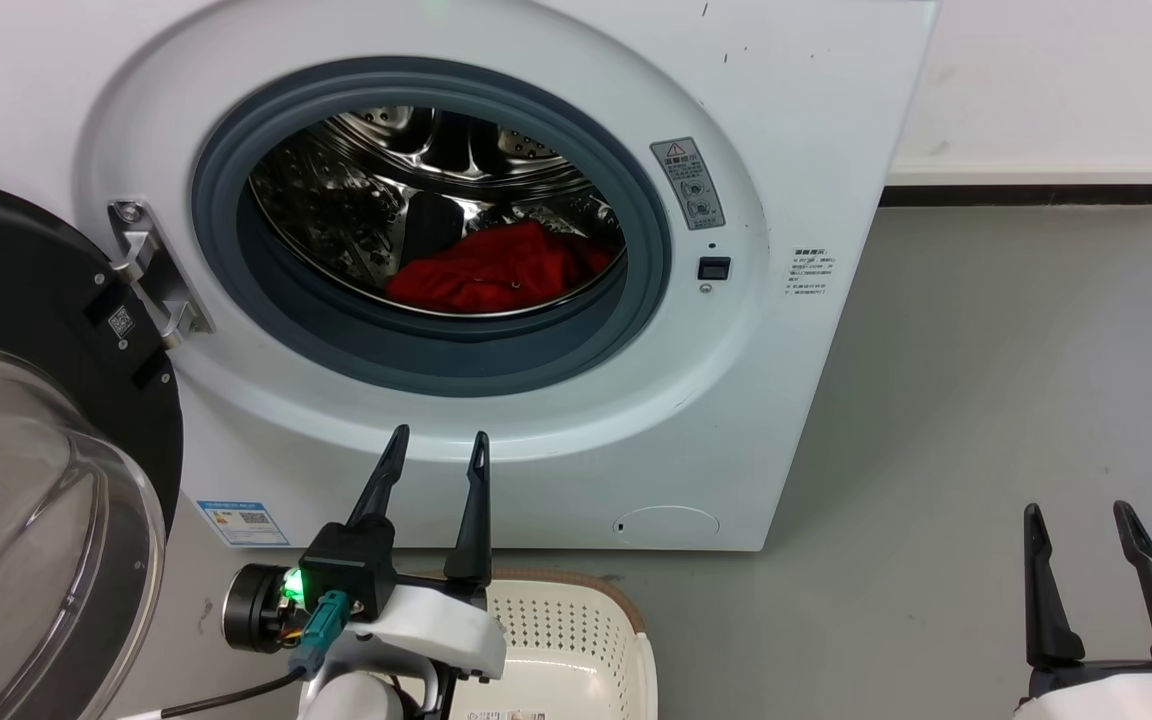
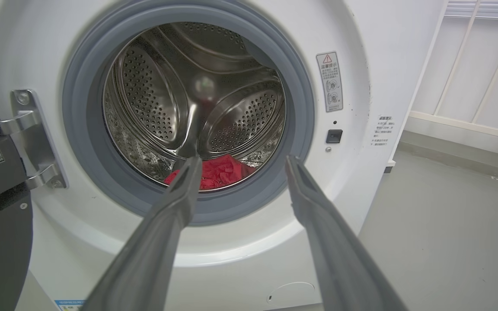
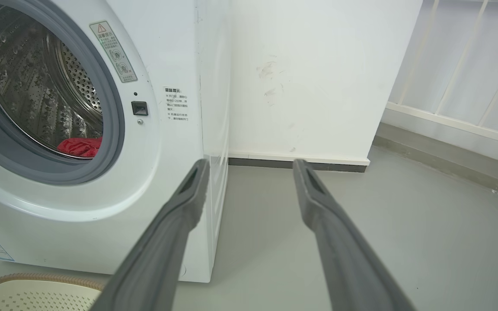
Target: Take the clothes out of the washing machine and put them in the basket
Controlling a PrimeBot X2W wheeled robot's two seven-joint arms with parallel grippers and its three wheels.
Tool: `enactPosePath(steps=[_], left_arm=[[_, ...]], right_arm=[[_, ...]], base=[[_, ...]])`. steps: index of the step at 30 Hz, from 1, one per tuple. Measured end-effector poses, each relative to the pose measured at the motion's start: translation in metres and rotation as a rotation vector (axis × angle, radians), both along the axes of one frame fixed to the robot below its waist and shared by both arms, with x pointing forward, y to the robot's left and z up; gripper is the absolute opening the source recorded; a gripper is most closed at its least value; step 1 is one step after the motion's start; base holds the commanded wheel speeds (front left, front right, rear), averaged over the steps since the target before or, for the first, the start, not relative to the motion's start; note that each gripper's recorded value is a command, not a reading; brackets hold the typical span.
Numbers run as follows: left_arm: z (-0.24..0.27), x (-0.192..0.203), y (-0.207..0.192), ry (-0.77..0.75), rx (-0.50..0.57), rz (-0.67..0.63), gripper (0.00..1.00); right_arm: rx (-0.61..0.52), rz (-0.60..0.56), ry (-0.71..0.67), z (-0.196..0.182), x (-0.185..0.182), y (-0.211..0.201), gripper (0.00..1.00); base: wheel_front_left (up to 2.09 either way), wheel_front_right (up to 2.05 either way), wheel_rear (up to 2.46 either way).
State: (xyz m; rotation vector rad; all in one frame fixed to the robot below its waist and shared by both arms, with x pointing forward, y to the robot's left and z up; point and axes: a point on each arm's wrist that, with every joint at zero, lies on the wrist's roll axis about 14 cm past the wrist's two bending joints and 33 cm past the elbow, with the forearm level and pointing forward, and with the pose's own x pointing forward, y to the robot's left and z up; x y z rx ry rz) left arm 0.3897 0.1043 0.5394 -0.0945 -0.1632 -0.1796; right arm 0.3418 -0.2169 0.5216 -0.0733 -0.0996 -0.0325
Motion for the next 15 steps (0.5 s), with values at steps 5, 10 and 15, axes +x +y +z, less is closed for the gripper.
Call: enactPosePath(steps=[5, 10, 15], left_arm=[[-0.002, 0.007, 0.000, 0.006, 0.000, 0.007, 1.00], [-0.008, 0.018, 0.001, 0.022, 0.000, 0.019, 1.00], [-0.016, 0.036, 0.001, 0.037, 0.000, 0.037, 1.00]], right_arm=[[0.006, 0.002, 0.006, -0.003, 0.005, 0.001, 1.00], [0.011, 0.011, 0.015, -0.008, 0.017, 0.003, 1.00], [0.014, 0.024, 0.019, -0.012, 0.035, 0.008, 1.00]], base=[[0.00, 0.00, 0.00], [0.00, 0.00, 0.00], [0.00, 0.00, 0.00]])
